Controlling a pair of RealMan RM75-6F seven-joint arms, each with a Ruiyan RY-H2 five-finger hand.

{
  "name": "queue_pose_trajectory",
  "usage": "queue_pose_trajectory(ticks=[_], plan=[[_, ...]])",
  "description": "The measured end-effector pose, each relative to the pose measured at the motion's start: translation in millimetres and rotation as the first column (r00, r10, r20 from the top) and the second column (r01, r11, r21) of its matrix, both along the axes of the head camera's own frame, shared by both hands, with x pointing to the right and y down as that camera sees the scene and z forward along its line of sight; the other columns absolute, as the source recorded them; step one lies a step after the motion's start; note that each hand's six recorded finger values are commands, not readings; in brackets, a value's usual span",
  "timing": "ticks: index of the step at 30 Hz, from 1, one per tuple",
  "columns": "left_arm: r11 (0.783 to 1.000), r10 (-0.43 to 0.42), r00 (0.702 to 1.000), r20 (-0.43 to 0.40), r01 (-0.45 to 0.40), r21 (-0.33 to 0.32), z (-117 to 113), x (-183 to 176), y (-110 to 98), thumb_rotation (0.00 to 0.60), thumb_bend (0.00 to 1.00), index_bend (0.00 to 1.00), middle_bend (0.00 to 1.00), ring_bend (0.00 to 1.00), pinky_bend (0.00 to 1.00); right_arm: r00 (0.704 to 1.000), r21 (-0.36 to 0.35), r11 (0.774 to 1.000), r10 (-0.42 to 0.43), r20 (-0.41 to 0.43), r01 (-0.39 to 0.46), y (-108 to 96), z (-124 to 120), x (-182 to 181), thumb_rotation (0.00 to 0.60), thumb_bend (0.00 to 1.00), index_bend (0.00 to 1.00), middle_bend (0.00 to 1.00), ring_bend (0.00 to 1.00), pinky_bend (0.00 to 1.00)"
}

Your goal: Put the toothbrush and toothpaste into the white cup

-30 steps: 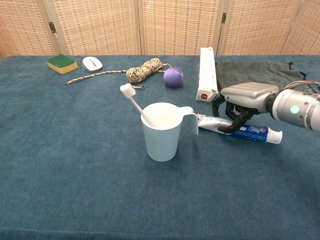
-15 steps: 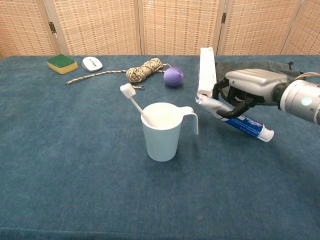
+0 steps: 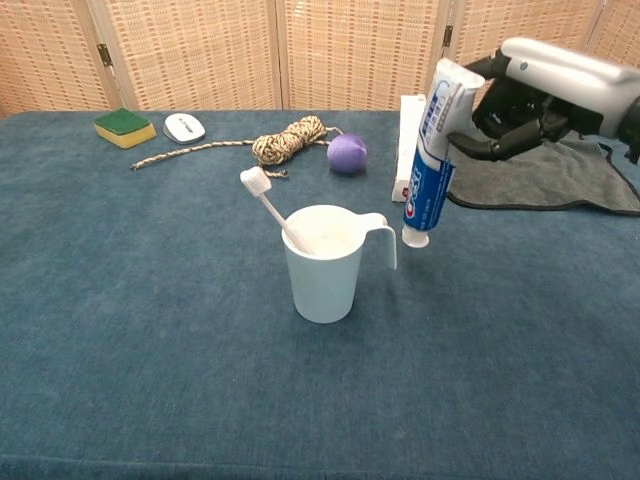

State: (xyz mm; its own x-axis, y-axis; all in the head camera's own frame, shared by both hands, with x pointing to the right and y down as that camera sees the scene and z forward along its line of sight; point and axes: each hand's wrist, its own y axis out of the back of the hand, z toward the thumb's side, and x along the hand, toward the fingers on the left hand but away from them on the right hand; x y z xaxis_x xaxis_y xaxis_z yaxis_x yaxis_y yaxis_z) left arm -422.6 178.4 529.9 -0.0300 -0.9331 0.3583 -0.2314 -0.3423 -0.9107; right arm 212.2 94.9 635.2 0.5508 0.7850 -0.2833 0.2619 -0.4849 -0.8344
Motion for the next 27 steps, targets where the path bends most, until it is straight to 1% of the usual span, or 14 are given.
queue_pose_trajectory(ticks=[4,7,10,16,20,24,27], plan=[[1.0,-0.001,1.0,-0.003,0.001,0.004,-1,1,-1,0.6,0.12,0.12,0.15,0.19,0.44,0.997,0.06,0.998,-0.027,0.067,0.023,-2,-22,-12,0.6,0.47,0.72,0.9,1.0,0.98],[1.0,0.001,1.0,-0.002,-0.001,0.004,-1,1,-1,0.6,0.12,0.12,0.15,0.19,0.44,0.994,0.092,0.995,-0.033,0.102,0.024,-7,-37,-19,0.6,0.47,0.73,0.9,1.0,0.98],[1.0,0.001,1.0,0.008,-0.001,0.009,-1,0,-2,0.6,0.12,0.12,0.15,0.19,0.44,0.988,0.098,0.995,-0.043,0.146,0.029,-8,-48,-29,0.6,0.47,0.73,0.9,1.0,0.98],[1.0,0.003,1.0,0.007,-0.003,0.009,-2,1,-2,0.6,0.12,0.12,0.15,0.19,0.44,0.973,0.111,0.991,-0.097,0.208,0.075,-6,-63,-54,0.6,0.47,0.73,0.9,1.0,0.98],[1.0,0.004,1.0,0.011,-0.004,0.014,-3,0,-3,0.6,0.12,0.12,0.15,0.19,0.44,0.961,0.107,0.99,-0.12,0.248,0.095,-5,-70,-70,0.6,0.48,0.73,0.91,1.0,0.98],[1.0,0.005,1.0,0.01,-0.006,0.013,-4,1,-2,0.6,0.12,0.12,0.15,0.19,0.44,0.957,0.095,0.988,-0.146,0.25,0.125,0,-66,-83,0.6,0.47,0.73,0.91,1.0,0.98],[1.0,0.002,1.0,0.011,-0.002,0.013,-4,0,-1,0.6,0.12,0.11,0.15,0.19,0.44,0.957,0.094,0.984,-0.167,0.236,0.149,5,-60,-92,0.6,0.47,0.73,0.91,1.0,0.98]])
